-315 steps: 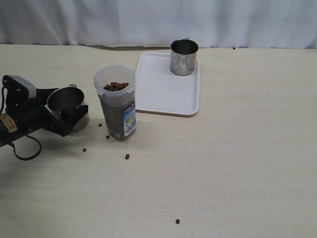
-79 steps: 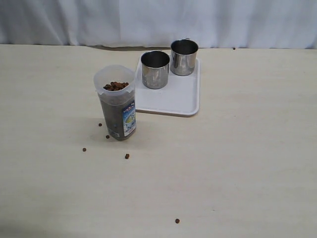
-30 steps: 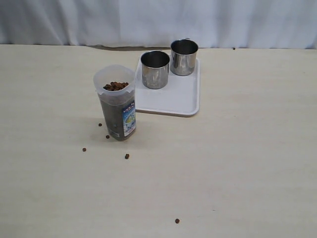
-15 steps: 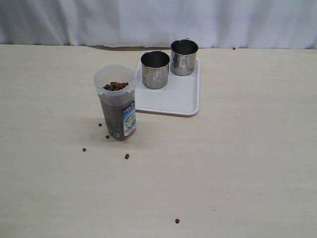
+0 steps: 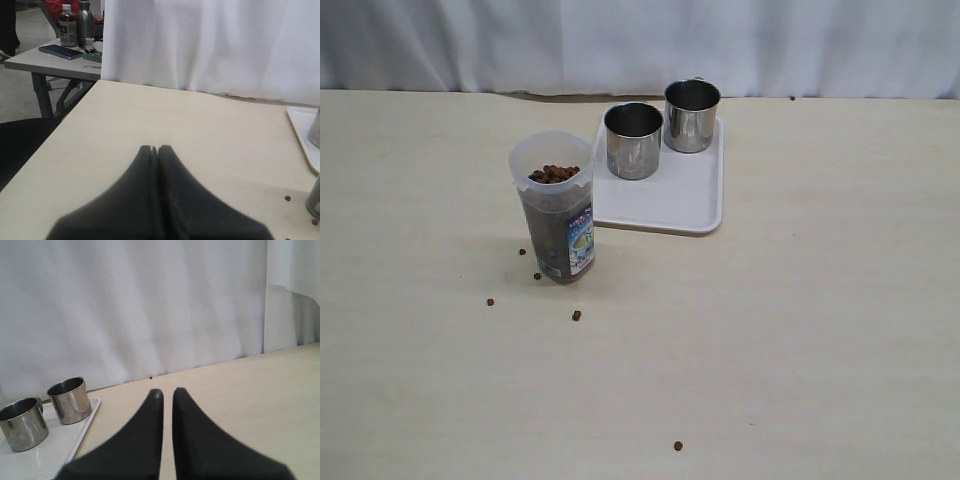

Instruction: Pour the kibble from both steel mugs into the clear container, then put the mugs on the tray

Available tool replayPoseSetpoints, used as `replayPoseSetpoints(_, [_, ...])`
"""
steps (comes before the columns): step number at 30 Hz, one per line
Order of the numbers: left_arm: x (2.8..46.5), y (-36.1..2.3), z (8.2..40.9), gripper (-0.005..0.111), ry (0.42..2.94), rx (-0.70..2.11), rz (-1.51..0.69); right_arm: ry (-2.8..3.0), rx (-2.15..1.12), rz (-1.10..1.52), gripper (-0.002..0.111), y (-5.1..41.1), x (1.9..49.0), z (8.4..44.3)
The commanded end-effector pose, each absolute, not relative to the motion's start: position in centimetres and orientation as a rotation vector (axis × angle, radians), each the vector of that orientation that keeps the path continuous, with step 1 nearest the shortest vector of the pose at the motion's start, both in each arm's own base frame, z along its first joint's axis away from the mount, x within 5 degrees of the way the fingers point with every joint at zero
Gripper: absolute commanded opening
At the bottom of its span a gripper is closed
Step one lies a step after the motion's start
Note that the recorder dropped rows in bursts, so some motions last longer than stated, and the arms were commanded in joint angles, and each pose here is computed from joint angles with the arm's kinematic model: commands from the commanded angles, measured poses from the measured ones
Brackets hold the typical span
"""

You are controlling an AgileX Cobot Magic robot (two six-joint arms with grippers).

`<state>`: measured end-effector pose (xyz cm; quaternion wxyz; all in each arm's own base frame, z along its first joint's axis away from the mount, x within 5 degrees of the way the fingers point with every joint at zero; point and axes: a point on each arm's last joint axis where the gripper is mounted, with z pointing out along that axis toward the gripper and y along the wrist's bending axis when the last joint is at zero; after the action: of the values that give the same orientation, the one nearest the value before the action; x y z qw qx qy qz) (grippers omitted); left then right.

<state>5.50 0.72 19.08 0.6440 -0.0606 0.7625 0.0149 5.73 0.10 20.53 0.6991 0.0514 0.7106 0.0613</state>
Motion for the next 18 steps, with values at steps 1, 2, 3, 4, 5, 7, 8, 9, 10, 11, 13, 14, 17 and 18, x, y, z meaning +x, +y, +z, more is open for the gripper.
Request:
replayPoseSetpoints(1, [5.48, 0.69, 19.02, 0.0, 1.732, -0.132, 0.032, 1.588, 0.12, 0.131, 0.005, 0.06, 5.74, 20.38])
replayPoseSetpoints(2, [5.48, 0.69, 19.02, 0.0, 1.732, -0.132, 0.032, 1.588, 0.12, 0.131, 0.005, 0.06, 5.74, 20.38])
replayPoseSetpoints(3, [5.48, 0.69, 19.02, 0.0, 1.732, -0.132, 0.032, 1.588, 0.12, 0.131, 0.005, 0.06, 5.74, 20.38])
replayPoseSetpoints(4, [5.48, 0.69, 19.02, 0.0, 1.732, -0.132, 0.032, 1.588, 0.12, 0.131, 0.005, 0.06, 5.74, 20.38])
replayPoseSetpoints(5, [5.48, 0.69, 19.02, 0.0, 1.732, -0.132, 0.032, 1.588, 0.12, 0.131, 0.005, 0.06, 5.74, 20.38])
replayPoseSetpoints(7, [5.48, 0.69, 19.02, 0.0, 1.732, -0.132, 0.032, 1.588, 0.12, 0.131, 0.005, 0.06, 5.74, 20.38])
replayPoseSetpoints(8, [5.48, 0.69, 19.02, 0.0, 1.732, -0.132, 0.032, 1.588, 0.116, 0.134, 0.005, 0.09, 5.74, 20.38])
replayPoseSetpoints(9, [5.48, 0.69, 19.02, 0.0, 1.732, -0.132, 0.032, 1.592, 0.098, 0.152, 0.005, 0.22, 5.76, 20.37])
replayPoseSetpoints(10, [5.48, 0.69, 19.02, 0.0, 1.732, -0.132, 0.032, 1.593, 0.084, 0.166, 0.005, 0.32, 5.75, 20.37])
replayPoseSetpoints(11, [5.48, 0.69, 19.02, 0.0, 1.732, -0.132, 0.032, 1.594, 0.071, 0.178, 0.005, 0.42, 5.75, 20.37])
replayPoseSetpoints(13, [5.48, 0.69, 19.02, 0.0, 1.732, -0.132, 0.032, 1.596, 0.056, 0.193, 0.005, 0.52, 5.74, 20.37])
replayPoseSetpoints(14, [5.48, 0.69, 19.02, 0.0, 1.732, -0.132, 0.032, 1.596, 0.04, 0.191, 0.005, 0.57, 5.73, 20.37])
replayPoseSetpoints(17, [5.48, 0.69, 19.02, 0.0, 1.732, -0.132, 0.032, 1.596, 0.037, 0.191, 0.005, 0.58, 5.73, 20.37])
replayPoseSetpoints(18, [5.48, 0.69, 19.02, 0.0, 1.732, -0.132, 0.032, 1.596, 0.04, 0.195, 0.005, 0.59, 5.73, 20.37])
